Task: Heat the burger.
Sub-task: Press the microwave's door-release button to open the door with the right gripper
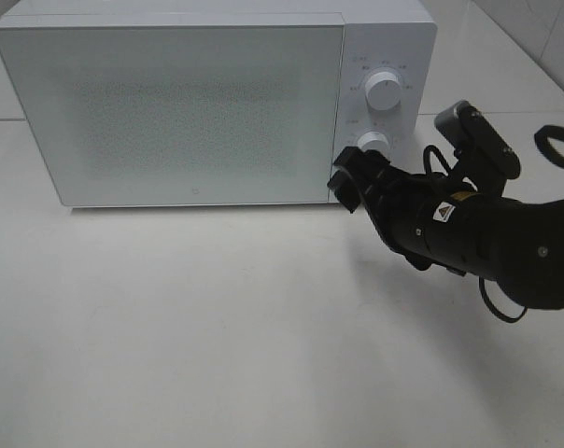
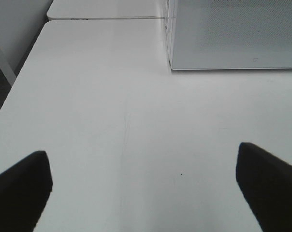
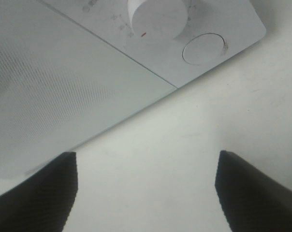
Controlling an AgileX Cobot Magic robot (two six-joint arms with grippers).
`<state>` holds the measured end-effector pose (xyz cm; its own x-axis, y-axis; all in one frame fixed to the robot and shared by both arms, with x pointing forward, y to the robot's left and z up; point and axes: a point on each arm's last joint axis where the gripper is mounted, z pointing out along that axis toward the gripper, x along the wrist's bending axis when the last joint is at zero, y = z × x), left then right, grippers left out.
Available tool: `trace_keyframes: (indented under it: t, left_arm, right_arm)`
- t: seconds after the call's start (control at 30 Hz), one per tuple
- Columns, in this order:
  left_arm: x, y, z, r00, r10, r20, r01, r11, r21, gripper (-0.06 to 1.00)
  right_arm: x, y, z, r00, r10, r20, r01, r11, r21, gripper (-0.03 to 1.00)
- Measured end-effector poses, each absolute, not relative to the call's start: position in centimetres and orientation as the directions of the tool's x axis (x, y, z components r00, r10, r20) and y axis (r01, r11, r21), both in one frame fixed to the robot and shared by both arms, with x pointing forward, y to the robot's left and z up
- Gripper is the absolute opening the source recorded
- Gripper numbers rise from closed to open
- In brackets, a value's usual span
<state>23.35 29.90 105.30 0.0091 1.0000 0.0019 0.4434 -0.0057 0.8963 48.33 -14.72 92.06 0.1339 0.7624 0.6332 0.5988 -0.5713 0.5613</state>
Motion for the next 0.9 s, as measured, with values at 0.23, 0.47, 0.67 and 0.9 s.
trace_keyframes:
  t: [0.23, 0.47, 0.67, 0.9]
  left_arm:
    - [23.3, 29.9, 105.3, 0.009, 1.000, 0.002, 0.443, -0.006, 0.896, 0.98]
    - [23.3, 29.9, 105.3, 0.009, 1.000, 0.002, 0.443, -0.006, 0.896, 0.98]
    - [23.3, 29.9, 105.3, 0.009, 1.000, 0.002, 0.443, -0.006, 0.896, 0.98]
    - [23.3, 29.9, 105.3, 0.009, 1.000, 0.002, 0.443, -0.006, 0.896, 0.98]
  right_arm:
    - [49.3, -15.5, 93.7, -0.027, 0.921, 0.390, 0.741, -0.243, 0.626, 0.76]
    - [50.0, -17.2, 94.5, -0.147, 0.947, 0.286, 0.852, -0.025, 0.522, 0.76]
    - [50.0, -18.4, 95.2, -0.273, 0.940, 0.203, 0.910, 0.184, 0.371, 0.76]
    - [49.6, -18.8, 96.4, -0.353, 0.926, 0.135, 0.924, 0.322, 0.209, 0.76]
